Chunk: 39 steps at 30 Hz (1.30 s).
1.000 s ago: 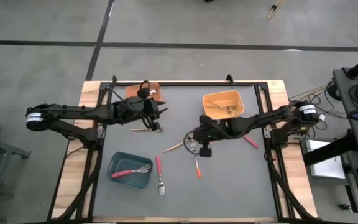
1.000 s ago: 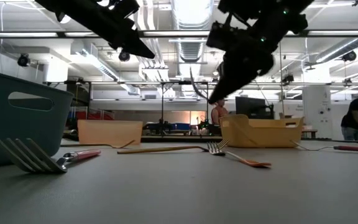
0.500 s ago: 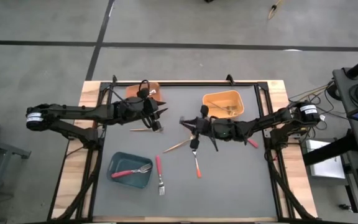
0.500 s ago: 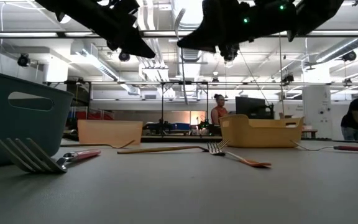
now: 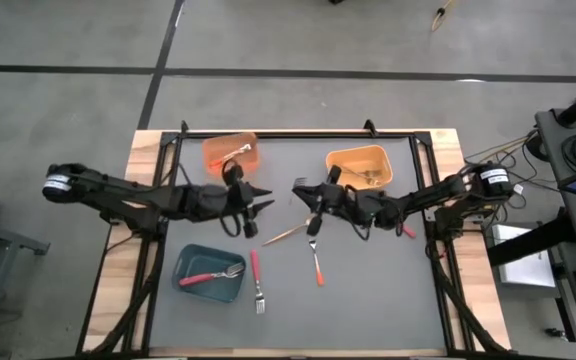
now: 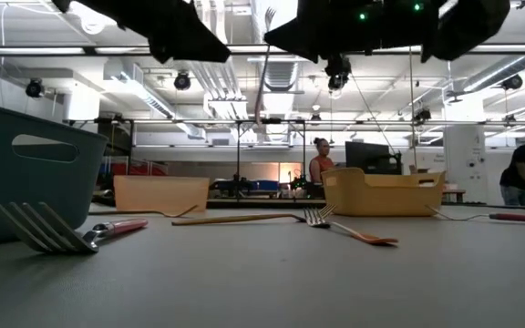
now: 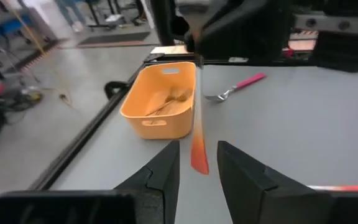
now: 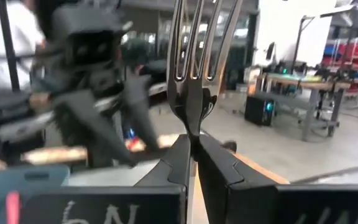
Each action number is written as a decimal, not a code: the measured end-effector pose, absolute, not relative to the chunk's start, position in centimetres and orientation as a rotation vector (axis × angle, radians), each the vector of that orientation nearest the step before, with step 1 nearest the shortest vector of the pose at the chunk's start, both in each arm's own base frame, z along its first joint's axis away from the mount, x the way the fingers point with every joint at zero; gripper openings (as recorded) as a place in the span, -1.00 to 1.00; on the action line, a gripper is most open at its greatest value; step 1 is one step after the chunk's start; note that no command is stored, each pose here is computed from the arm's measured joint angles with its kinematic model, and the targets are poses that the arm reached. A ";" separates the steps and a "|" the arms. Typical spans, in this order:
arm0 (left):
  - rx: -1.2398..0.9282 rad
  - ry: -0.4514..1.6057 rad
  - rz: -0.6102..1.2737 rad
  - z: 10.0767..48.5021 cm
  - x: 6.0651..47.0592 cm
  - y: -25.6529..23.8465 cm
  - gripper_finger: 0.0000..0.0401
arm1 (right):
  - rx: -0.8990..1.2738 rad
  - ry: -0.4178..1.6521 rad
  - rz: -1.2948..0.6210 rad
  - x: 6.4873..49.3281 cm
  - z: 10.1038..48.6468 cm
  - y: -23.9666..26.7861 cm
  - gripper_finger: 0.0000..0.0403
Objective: Sort silverware by color (type)
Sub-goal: Put the orange fork into the orange bin
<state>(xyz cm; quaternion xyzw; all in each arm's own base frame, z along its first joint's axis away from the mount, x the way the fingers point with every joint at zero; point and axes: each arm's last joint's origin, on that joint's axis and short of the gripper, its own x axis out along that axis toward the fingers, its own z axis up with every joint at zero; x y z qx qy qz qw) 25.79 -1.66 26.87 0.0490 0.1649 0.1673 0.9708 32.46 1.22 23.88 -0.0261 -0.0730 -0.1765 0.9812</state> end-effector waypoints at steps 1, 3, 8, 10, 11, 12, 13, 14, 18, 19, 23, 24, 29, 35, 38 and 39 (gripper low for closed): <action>0.111 0.331 0.355 26.9 25.7 -2.1 -0.56 | -0.040 -0.178 -0.360 32.3 23.6 1.2 -0.94; 0.123 0.324 0.390 26.9 25.7 -2.7 -0.57 | -0.009 -0.240 -0.382 32.3 23.0 1.1 -0.94; 0.102 0.314 0.390 26.5 26.0 -3.5 -0.56 | 0.022 -0.312 -0.432 33.4 21.1 1.2 -0.94; 0.085 0.312 0.391 26.2 26.2 -3.6 -0.52 | 0.023 -0.319 -0.434 34.3 20.6 1.2 -0.94; 0.079 0.317 0.393 26.1 26.3 -3.6 -0.49 | 0.022 -0.318 -0.433 34.6 20.3 1.3 -0.94; 0.074 0.322 0.395 25.9 26.4 -3.6 -0.47 | 0.018 -0.317 -0.434 35.0 20.1 1.3 -0.94; 0.071 0.326 0.396 25.8 26.5 -3.7 -0.43 | 0.014 -0.318 -0.434 35.5 20.0 1.3 -0.94; 0.071 0.330 0.397 25.6 26.6 -3.7 -0.39 | 0.010 -0.317 -0.434 35.8 19.9 1.4 -0.94; 0.071 0.341 0.414 25.1 27.0 -3.7 -0.21 | -0.018 -0.321 -0.439 37.0 19.8 1.4 -0.94; 0.075 0.342 0.437 25.0 27.1 -3.7 -0.16 | -0.022 -0.322 -0.440 37.2 19.8 1.5 -0.94; 0.106 0.340 0.576 24.6 27.1 -3.5 -0.02 | -0.023 -0.327 -0.434 37.6 19.9 1.5 -0.94; 0.114 0.339 0.604 24.6 27.1 -3.4 0.00 | -0.023 -0.330 -0.433 37.7 20.0 1.5 -0.94; 0.121 0.343 0.638 24.1 27.6 -3.1 0.02 | -0.023 -0.345 -0.398 37.9 20.4 1.6 -0.94; 0.154 0.314 0.640 23.6 28.5 -3.2 -0.04 | -0.023 -0.362 -0.379 38.1 20.8 1.7 -0.94; 0.159 0.311 0.642 23.5 28.7 -3.2 -0.16 | -0.018 -0.364 -0.379 38.1 20.8 1.7 -0.94; 0.161 0.312 0.652 23.5 28.6 -3.2 -0.23 | -0.016 -0.360 -0.378 38.2 20.8 1.7 -0.94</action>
